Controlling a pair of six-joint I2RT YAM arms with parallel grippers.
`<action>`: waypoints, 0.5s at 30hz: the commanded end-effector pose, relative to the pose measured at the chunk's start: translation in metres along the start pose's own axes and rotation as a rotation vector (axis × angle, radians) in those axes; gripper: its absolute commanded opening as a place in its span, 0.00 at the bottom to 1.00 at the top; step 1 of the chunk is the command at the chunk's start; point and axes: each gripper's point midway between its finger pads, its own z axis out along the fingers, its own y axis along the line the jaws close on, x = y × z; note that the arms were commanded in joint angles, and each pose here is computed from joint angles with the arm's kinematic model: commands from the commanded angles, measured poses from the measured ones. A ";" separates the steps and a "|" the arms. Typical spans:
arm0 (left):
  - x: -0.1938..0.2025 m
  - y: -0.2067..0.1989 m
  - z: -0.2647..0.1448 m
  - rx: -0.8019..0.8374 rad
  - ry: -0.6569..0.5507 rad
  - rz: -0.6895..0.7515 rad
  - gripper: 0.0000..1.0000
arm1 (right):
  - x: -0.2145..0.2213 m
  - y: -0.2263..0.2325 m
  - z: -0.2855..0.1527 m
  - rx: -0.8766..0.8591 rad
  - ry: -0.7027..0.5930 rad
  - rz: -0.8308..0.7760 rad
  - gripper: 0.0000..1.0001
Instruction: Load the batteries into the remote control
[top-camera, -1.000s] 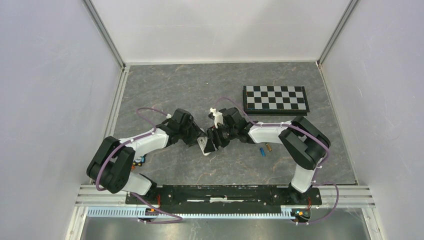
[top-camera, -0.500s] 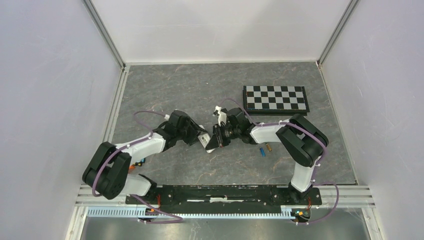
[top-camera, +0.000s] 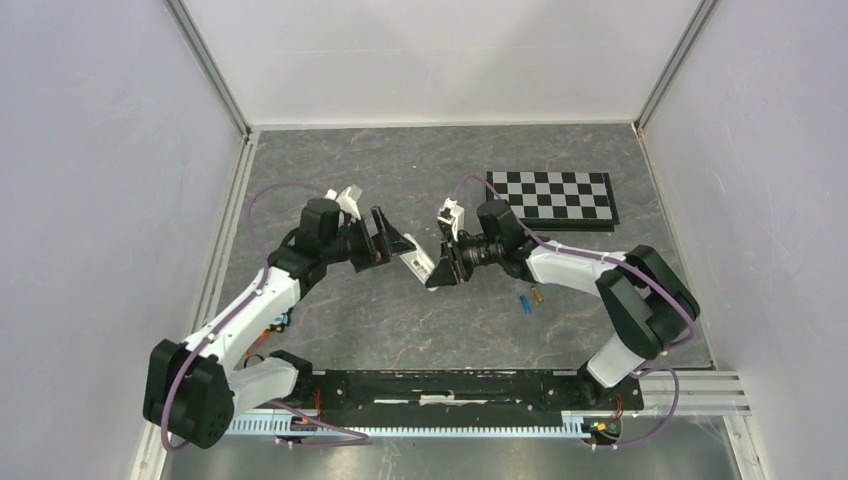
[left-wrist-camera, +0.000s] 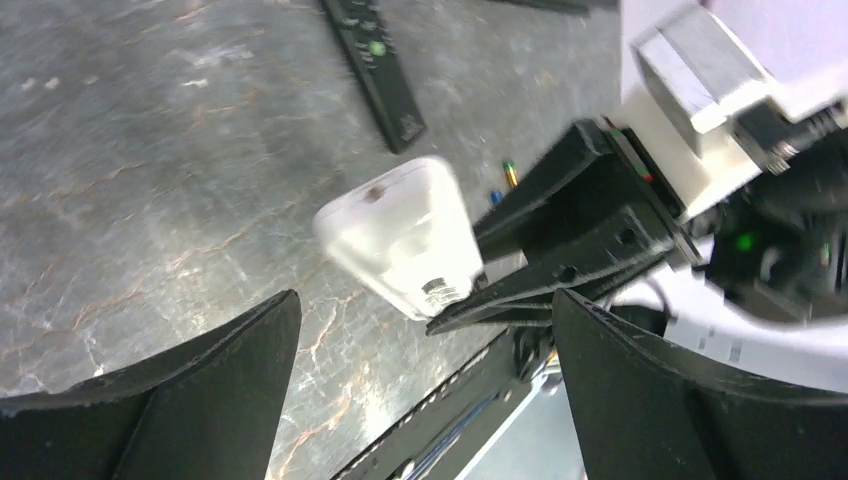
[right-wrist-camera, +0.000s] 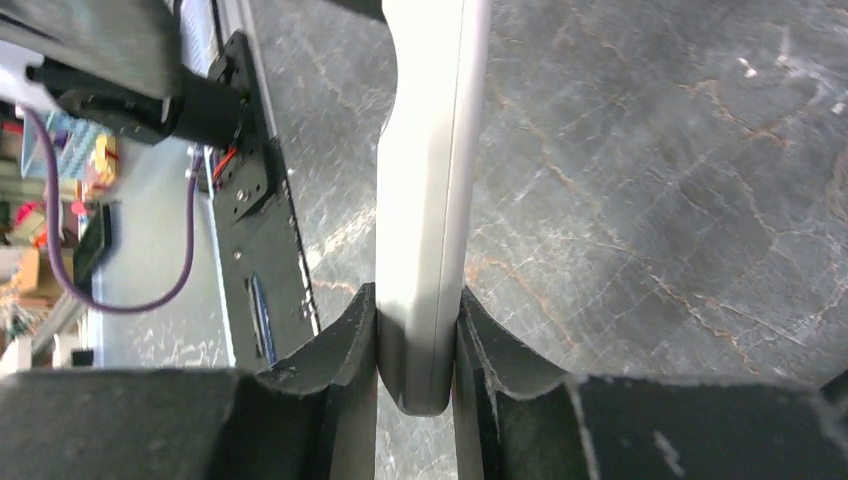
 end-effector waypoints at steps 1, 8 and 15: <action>0.019 -0.040 -0.037 0.192 0.146 0.352 1.00 | -0.006 0.037 -0.019 -0.135 0.041 -0.207 0.00; 0.043 -0.077 -0.067 0.445 0.289 0.491 0.92 | 0.004 0.070 -0.047 -0.267 0.115 -0.366 0.00; 0.047 -0.073 -0.074 0.444 0.285 0.582 0.92 | 0.006 0.084 -0.060 -0.320 0.142 -0.437 0.00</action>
